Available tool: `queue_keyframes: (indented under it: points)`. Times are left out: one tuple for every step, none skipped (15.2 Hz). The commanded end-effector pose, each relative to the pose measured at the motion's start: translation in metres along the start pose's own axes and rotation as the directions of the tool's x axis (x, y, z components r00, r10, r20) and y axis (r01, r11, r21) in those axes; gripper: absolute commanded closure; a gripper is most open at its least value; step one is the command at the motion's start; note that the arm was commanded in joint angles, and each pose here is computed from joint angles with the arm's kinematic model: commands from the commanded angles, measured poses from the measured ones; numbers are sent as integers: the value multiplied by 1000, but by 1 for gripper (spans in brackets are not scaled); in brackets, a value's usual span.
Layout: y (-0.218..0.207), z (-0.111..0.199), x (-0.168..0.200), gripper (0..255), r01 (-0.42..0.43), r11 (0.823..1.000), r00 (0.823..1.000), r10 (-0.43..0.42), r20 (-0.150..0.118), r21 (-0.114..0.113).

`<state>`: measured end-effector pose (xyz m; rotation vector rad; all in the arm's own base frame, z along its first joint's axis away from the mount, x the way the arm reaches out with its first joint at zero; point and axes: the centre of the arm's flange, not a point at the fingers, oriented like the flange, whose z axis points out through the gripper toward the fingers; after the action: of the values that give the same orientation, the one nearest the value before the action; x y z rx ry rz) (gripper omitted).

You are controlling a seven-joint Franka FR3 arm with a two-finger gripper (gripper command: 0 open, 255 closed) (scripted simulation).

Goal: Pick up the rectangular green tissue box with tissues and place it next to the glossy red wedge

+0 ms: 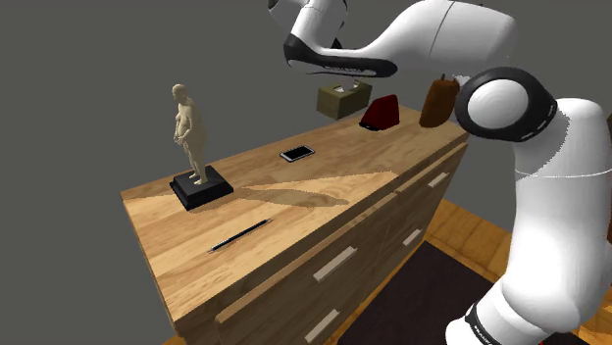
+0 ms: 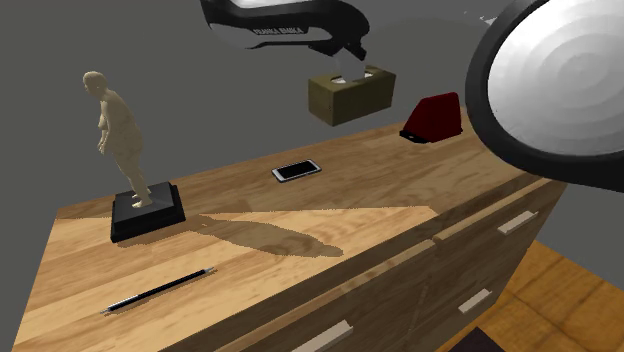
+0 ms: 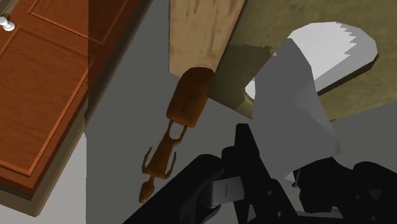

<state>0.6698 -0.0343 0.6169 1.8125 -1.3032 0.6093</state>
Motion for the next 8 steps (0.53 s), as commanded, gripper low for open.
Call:
queue_keyframes:
  points:
    - [11, 22, 12, 255, 1, 1000, 1000, -1, 0, 0]
    - [17, 32, 17, 255, 1, 1000, 1000, -1, 0, 0]
    - [22, 43, 23, 255, 1, 1000, 1000, -1, 0, 0]
    - [28, 53, 28, 255, 1, 1000, 1000, -1, 0, 0]
    - [34, 64, 34, 255, 1, 1000, 1000, -1, 0, 0]
    - [39, 75, 39, 255, 1, 1000, 1000, -1, 0, 0]
    - [45, 85, 45, 255, 1, 1000, 1000, -1, 0, 0]
    - [51, 96, 50, 255, 1, 1000, 1000, -1, 0, 0]
